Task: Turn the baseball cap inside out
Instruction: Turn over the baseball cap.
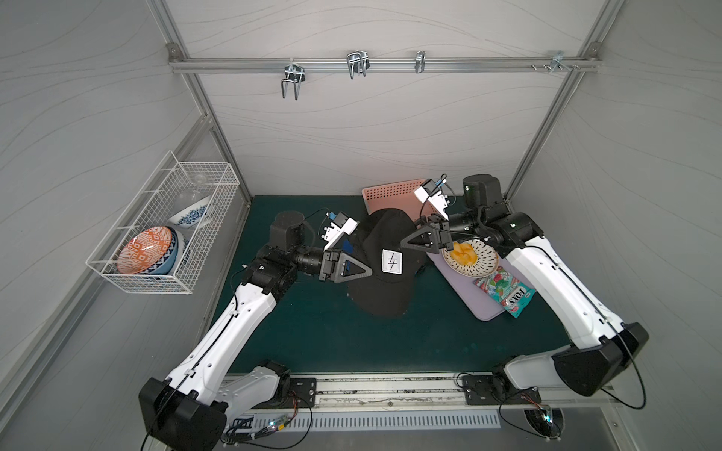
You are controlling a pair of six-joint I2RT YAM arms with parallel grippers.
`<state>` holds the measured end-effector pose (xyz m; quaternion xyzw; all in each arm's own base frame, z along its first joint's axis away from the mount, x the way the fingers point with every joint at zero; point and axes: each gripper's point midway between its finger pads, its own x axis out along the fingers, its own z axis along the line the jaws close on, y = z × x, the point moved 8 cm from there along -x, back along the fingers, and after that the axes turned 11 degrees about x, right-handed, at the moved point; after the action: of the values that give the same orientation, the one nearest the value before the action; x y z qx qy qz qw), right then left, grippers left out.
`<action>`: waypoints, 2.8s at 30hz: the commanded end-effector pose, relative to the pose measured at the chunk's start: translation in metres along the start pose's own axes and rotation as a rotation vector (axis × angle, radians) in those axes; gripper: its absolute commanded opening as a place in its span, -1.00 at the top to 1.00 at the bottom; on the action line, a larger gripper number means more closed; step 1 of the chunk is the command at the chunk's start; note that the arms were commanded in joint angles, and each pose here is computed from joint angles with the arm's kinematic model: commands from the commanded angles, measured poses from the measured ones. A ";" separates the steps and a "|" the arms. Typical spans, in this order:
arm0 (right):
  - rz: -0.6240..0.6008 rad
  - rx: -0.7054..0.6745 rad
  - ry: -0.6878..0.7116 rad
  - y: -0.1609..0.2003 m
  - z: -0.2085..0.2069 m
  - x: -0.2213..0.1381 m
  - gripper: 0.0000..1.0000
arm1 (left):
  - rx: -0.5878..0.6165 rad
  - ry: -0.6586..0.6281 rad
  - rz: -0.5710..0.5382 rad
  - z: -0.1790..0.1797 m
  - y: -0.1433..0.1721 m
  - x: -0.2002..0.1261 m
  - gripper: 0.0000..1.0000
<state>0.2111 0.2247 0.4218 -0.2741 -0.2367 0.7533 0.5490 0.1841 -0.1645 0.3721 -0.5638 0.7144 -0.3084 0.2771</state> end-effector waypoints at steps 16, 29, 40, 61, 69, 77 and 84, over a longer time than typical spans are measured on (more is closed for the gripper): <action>0.170 0.027 -0.348 0.030 0.113 -0.020 1.00 | 0.009 -0.337 -0.173 0.055 -0.014 -0.040 1.00; -0.327 -0.123 0.609 0.003 0.041 -0.080 -0.86 | 0.035 -0.049 -0.059 0.010 0.003 -0.027 1.00; -0.456 0.111 0.488 0.027 0.007 -0.068 -0.98 | 0.006 -0.443 -0.464 0.041 -0.016 -0.035 1.00; -0.031 -0.906 0.931 0.074 -0.028 0.058 -0.98 | -0.731 -0.571 -0.625 0.063 -0.007 -0.040 1.00; 0.042 -1.039 0.972 0.065 -0.049 0.097 -0.95 | -0.779 -0.492 -0.596 0.062 -0.009 -0.034 1.00; -0.052 -0.889 1.092 0.039 -0.054 0.092 1.00 | -0.771 -0.491 -0.535 0.070 0.000 -0.036 -0.34; -0.169 -0.484 1.148 0.034 -0.047 0.023 1.00 | -0.325 -0.898 -0.617 0.033 0.015 -0.073 -0.83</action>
<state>0.2173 0.2679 0.3385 -0.7824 -0.1318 0.3570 0.4930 0.2268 -0.1092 0.3216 -0.8677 0.4337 0.0771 0.2304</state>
